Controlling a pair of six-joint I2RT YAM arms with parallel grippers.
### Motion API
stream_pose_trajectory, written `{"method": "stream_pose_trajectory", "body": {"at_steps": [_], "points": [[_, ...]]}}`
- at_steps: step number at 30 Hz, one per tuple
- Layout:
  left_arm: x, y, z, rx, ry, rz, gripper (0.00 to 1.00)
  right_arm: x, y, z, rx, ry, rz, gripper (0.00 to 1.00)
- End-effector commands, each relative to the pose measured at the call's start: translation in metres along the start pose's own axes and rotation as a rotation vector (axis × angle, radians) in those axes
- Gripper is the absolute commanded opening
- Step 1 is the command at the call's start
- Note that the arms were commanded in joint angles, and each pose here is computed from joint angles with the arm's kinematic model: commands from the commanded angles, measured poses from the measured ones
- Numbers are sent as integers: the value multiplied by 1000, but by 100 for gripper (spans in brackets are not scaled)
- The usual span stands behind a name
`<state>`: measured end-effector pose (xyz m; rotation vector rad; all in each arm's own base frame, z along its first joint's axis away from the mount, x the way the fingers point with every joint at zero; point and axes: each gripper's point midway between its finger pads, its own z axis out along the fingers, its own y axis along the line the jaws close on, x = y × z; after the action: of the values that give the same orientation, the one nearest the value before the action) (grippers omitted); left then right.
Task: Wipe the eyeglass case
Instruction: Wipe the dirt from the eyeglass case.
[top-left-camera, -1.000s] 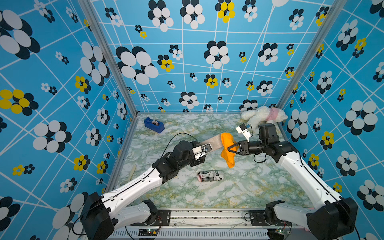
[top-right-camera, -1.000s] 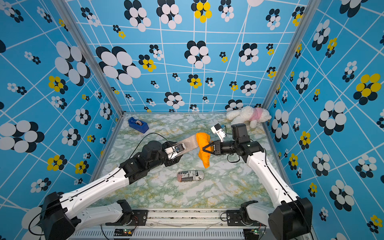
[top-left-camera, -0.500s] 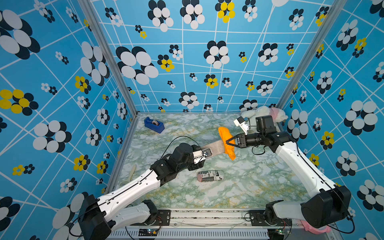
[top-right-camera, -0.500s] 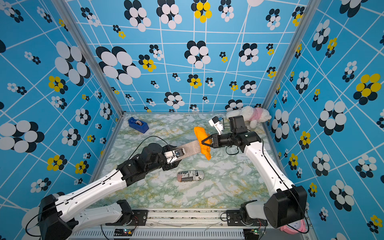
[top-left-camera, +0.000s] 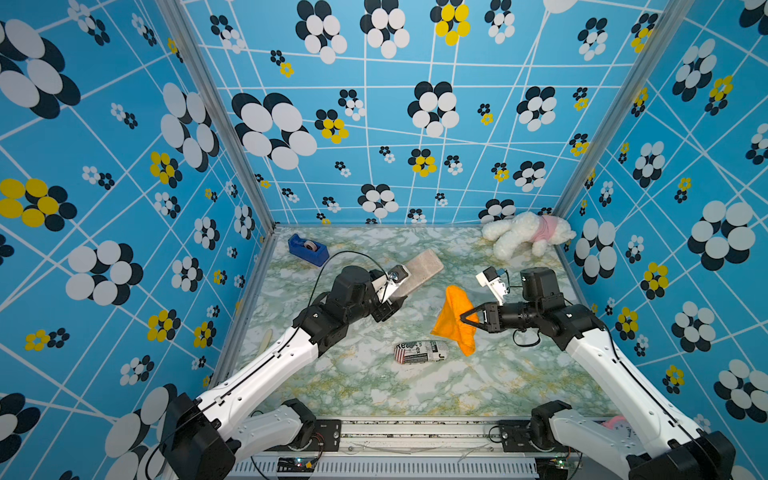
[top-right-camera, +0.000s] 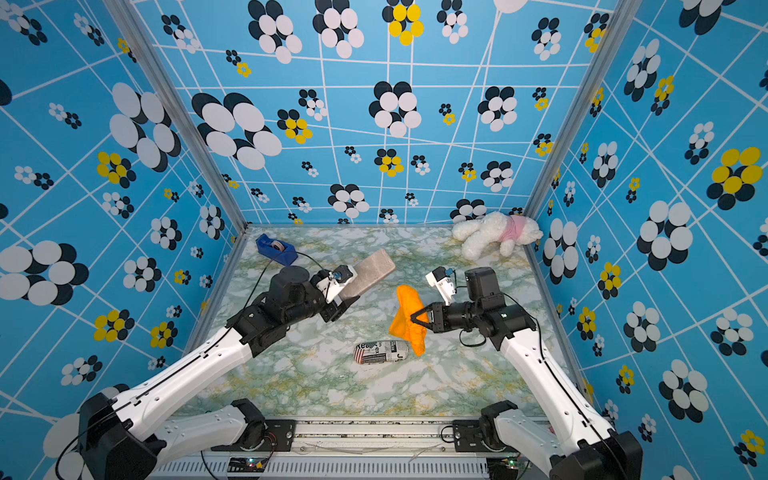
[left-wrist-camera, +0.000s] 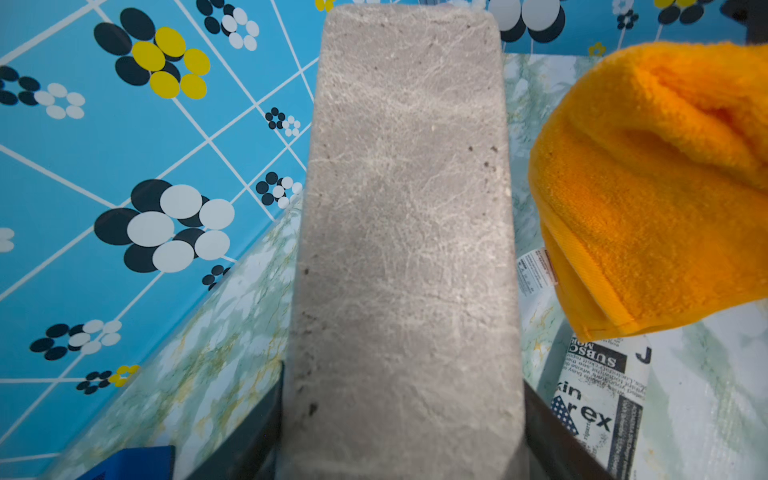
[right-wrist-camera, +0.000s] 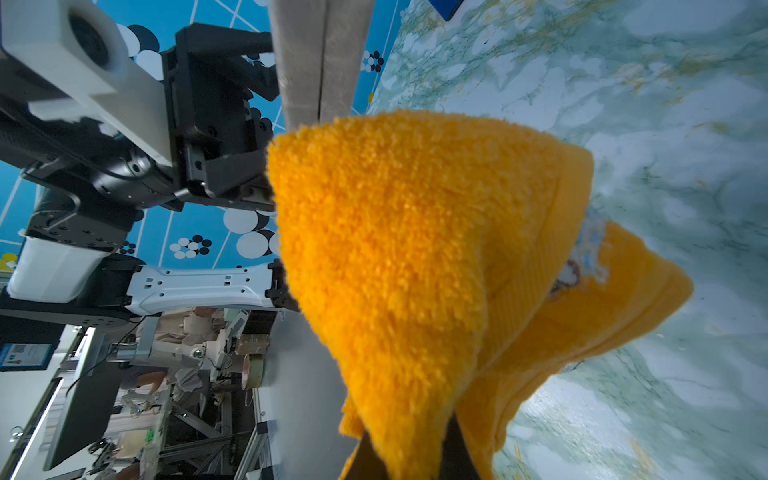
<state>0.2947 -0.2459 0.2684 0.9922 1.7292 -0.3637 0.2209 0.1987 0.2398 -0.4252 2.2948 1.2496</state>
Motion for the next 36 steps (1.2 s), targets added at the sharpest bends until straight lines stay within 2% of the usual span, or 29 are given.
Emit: {"method": "stream_pose_trajectory", "body": {"at_steps": [1, 4, 8, 10, 15, 20, 23, 31, 36], "points": [[-48, -16, -9, 212, -151, -260, 0, -41, 8, -17, 40, -227, -67, 0], [-68, -33, -14, 426, -178, -433, 0, -61, 20, -29, 47, -342, -140, 0], [-96, -49, -24, 708, -196, -626, 0, -80, 46, -37, 10, -430, -243, 0], [-107, -50, -26, 806, -184, -727, 0, -87, 61, -42, -12, -474, -289, 0], [-134, -45, -41, 970, -237, -854, 0, -93, 89, -56, -29, -589, -390, 0], [-155, -38, -46, 1084, -254, -980, 0, -98, 107, -79, -59, -726, -435, 0], [-164, -34, -46, 1123, -276, -1041, 0, -106, 118, -83, -96, -764, -459, 0], [-169, -47, -46, 1111, -225, -1049, 0, -126, 140, -46, -176, -706, -543, 0], [-172, -72, -52, 1180, -153, -1019, 0, -156, 124, -38, -77, -684, -578, 0]]}}
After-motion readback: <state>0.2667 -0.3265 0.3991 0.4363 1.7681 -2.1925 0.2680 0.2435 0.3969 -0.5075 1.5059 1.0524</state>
